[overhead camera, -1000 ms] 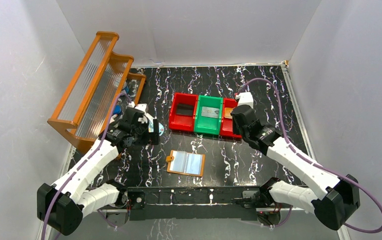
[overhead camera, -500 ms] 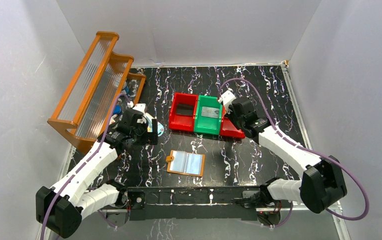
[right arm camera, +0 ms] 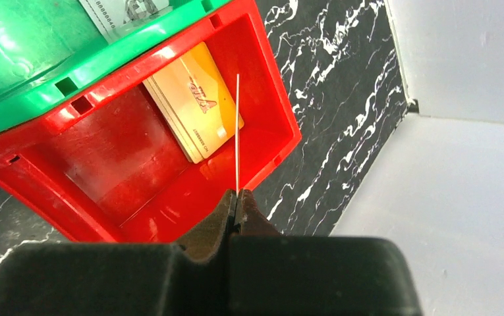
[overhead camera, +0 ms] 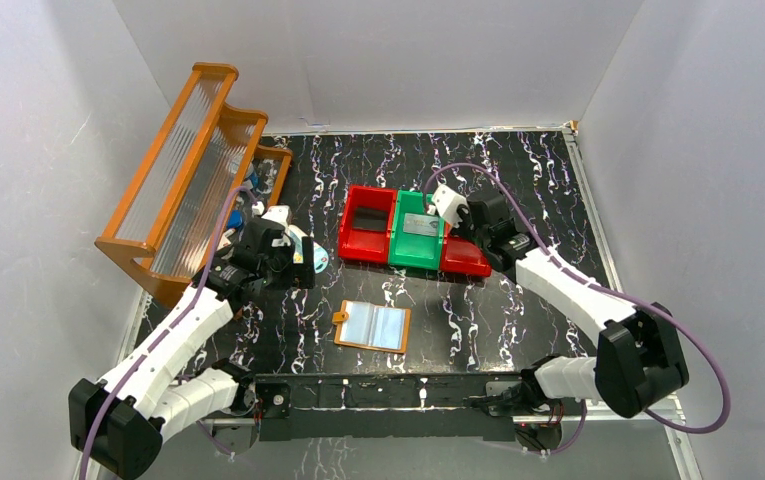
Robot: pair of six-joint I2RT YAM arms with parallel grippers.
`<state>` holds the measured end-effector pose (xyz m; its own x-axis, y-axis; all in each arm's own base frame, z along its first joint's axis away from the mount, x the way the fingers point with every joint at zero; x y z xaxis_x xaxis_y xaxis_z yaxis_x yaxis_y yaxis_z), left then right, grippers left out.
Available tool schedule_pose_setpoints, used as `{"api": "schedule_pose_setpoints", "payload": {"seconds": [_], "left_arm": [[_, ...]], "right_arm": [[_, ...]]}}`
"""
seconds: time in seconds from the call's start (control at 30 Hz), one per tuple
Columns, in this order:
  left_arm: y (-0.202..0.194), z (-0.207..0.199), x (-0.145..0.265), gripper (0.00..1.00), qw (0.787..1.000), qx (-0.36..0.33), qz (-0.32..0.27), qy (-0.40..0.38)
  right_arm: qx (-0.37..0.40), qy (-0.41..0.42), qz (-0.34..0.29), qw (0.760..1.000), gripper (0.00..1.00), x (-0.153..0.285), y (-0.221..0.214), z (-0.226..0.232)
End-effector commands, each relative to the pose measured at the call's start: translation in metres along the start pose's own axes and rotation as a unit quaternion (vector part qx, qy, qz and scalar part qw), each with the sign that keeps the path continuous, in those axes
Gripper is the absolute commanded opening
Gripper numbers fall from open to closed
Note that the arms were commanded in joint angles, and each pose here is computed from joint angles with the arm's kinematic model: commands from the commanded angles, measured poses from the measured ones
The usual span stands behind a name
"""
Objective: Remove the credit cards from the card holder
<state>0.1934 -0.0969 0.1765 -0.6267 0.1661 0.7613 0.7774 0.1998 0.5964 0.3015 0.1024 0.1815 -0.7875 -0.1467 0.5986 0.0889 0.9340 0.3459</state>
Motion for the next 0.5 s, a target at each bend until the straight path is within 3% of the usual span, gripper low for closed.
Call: {"api": "schedule_pose_setpoints", "payload": {"seconds": [0.0,0.47], "left_arm": [[0.006,0.003,0.006,0.98,1.000,0.002,-0.021,0.006],[0.005,0.003,0.007,0.98,1.000,0.003,-0.021,0.004]], "right_arm": [[0.040,-0.022,-0.024,0.999,0.00,-0.013,0.011,-0.013],[0.074,-0.015,0.008,0.997,0.00,-0.040,0.001,-0.001]]}}
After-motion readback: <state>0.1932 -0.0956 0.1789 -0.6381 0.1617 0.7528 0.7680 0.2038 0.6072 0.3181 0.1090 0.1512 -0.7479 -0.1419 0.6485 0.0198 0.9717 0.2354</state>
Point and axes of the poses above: each gripper's point midway between its finger pads, its own x axis back along the fingers, its own z axis along the line the jaws close on, y = z × x, the point moved 6 cm from there along x, back along the fingers, and after that the axes turned 11 degrees about x, right-handed, at the moved point
